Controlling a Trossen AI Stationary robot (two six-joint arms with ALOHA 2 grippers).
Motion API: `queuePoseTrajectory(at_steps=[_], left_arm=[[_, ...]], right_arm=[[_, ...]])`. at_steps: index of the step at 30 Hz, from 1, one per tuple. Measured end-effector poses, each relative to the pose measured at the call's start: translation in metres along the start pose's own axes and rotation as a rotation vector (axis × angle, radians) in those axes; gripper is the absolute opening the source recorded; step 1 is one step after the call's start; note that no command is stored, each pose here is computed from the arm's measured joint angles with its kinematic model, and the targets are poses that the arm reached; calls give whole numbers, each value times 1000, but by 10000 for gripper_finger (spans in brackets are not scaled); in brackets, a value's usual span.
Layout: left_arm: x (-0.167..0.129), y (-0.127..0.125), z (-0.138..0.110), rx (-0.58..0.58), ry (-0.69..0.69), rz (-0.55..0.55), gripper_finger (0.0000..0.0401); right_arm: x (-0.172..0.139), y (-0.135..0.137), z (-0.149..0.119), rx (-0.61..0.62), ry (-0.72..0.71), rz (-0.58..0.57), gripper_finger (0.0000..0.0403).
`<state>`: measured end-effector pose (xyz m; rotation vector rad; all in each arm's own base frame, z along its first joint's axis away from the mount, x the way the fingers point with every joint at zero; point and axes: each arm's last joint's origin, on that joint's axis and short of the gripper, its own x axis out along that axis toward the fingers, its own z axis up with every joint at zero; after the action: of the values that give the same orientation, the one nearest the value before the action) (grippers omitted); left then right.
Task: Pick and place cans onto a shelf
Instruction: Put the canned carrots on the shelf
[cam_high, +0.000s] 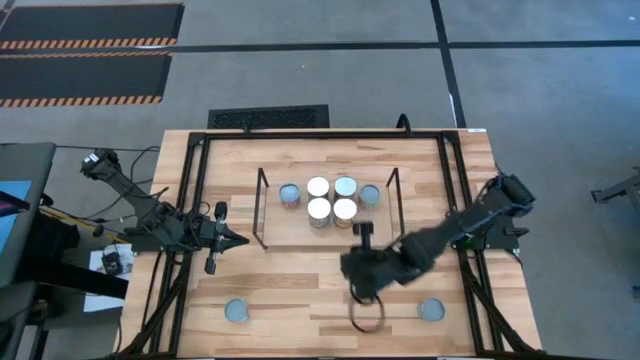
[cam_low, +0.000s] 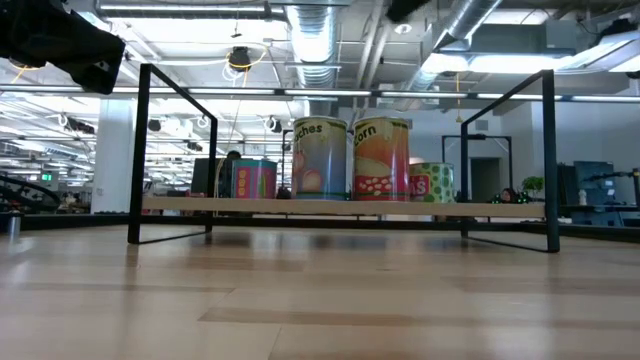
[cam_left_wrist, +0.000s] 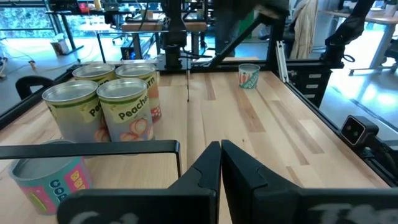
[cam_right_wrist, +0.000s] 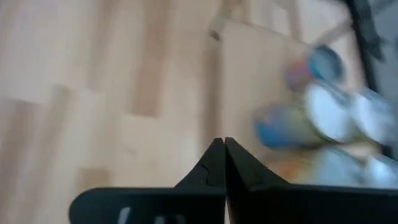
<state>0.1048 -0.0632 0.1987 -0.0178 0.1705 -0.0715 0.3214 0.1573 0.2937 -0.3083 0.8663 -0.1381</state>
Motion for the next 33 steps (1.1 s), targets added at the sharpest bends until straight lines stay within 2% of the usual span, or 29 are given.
queuePoseTrajectory(at_steps=[5, 11, 14, 22, 27, 33], left_arm=[[0, 0, 0, 0, 0, 0, 2], [0, 0, 0, 0, 0, 0, 2], [0, 0, 0, -6, -4, -1, 2], [0, 0, 1, -17, -6, -1, 2], [0, 0, 1, -17, -6, -1, 2], [0, 0, 1, -15, -4, -1, 2]], right_arm=[[-13, 43, -22, 79, -137, 143, 13], [-46, 85, -51, 263, -63, 242, 8], [-60, 99, -68, 378, 22, 264, 8], [-80, 114, -106, 661, 379, 249, 19], [-88, 118, -120, 809, 548, 186, 53], [-78, 124, -129, 882, 702, 87, 106]])
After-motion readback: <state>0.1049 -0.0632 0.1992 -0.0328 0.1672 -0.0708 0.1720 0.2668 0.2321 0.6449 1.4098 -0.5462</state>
